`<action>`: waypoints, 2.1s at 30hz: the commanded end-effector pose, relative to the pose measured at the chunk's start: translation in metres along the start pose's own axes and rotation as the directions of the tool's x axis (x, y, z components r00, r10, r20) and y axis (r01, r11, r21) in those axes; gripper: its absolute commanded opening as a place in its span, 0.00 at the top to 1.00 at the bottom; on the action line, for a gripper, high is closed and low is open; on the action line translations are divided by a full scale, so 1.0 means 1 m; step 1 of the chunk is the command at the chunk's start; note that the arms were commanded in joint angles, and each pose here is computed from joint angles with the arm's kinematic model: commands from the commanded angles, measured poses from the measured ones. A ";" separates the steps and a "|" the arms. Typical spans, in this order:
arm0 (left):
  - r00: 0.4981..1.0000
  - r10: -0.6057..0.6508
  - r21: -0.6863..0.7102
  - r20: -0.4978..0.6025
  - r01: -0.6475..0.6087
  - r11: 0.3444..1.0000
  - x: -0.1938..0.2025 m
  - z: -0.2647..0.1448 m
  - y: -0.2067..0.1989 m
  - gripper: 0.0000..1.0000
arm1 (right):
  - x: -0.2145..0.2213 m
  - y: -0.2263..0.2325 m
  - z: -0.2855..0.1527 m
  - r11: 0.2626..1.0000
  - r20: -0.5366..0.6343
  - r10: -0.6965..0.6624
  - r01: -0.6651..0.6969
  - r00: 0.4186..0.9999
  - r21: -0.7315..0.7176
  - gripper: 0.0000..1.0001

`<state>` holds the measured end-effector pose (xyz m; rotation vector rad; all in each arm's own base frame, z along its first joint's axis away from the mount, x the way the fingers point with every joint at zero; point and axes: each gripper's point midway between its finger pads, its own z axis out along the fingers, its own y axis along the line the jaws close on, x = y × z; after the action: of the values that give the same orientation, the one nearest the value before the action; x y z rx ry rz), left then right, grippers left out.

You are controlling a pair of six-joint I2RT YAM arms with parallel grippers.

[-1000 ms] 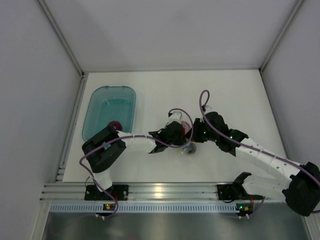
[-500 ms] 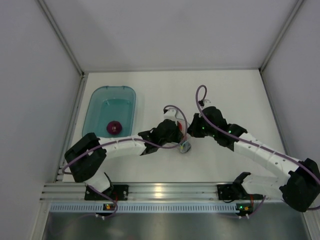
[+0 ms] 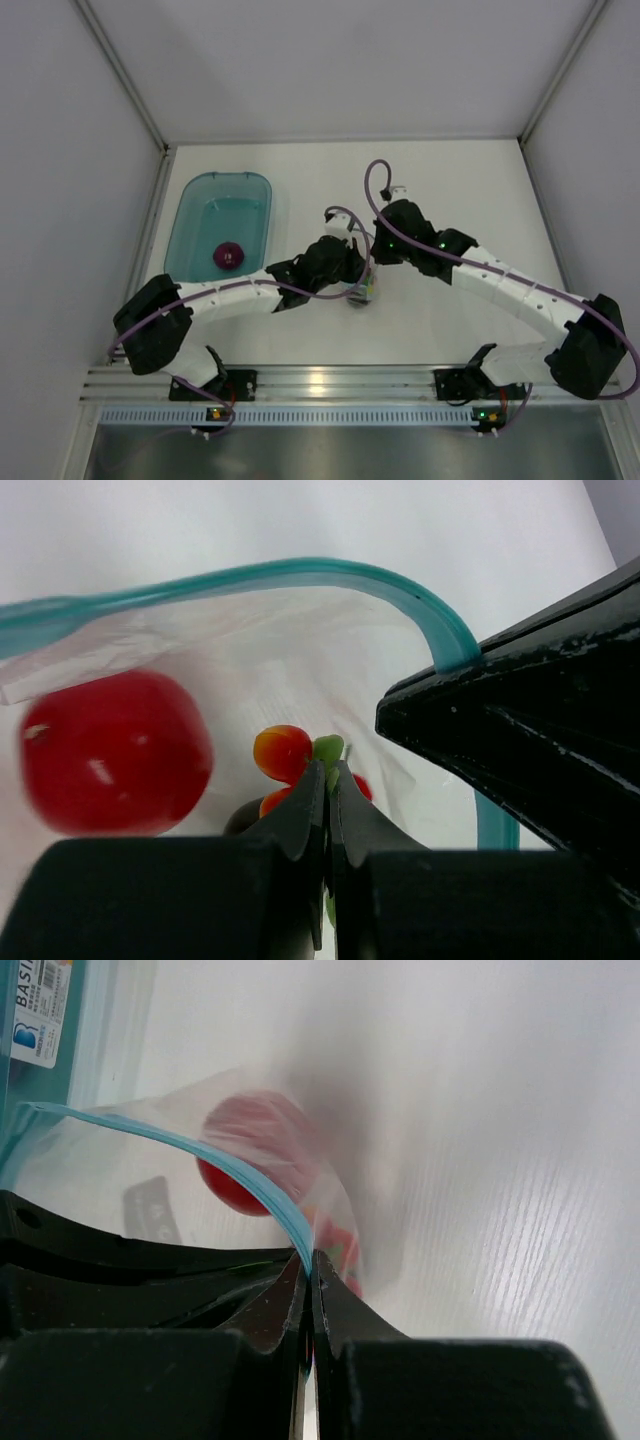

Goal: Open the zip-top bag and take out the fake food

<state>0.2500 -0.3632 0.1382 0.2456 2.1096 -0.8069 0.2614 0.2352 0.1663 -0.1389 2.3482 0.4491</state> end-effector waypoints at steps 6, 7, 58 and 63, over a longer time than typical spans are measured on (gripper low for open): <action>0.998 0.012 -0.081 0.065 -0.007 0.997 -0.036 -0.010 -0.003 1.00 | -0.021 0.021 -0.019 0.996 0.072 -0.069 0.065 0.995 0.059 1.00; 0.998 0.015 -0.087 0.064 -0.009 0.996 -0.039 -0.011 -0.005 1.00 | -0.023 0.022 -0.021 0.996 0.082 -0.065 0.060 0.994 0.060 1.00; 0.938 -0.121 -0.641 0.325 0.313 0.701 -0.143 -0.151 0.234 1.00 | -0.006 0.004 0.002 0.993 0.098 -0.014 0.002 0.995 0.119 1.00; 0.932 -0.161 -0.724 0.324 0.354 0.592 -0.148 -0.150 0.293 1.00 | -0.005 0.009 0.001 0.996 0.094 -0.016 0.007 0.995 0.094 1.00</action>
<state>0.3584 -0.0394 0.1812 -0.6105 2.0846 -0.0092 0.2599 0.2380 0.1557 -0.1002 2.3177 0.2593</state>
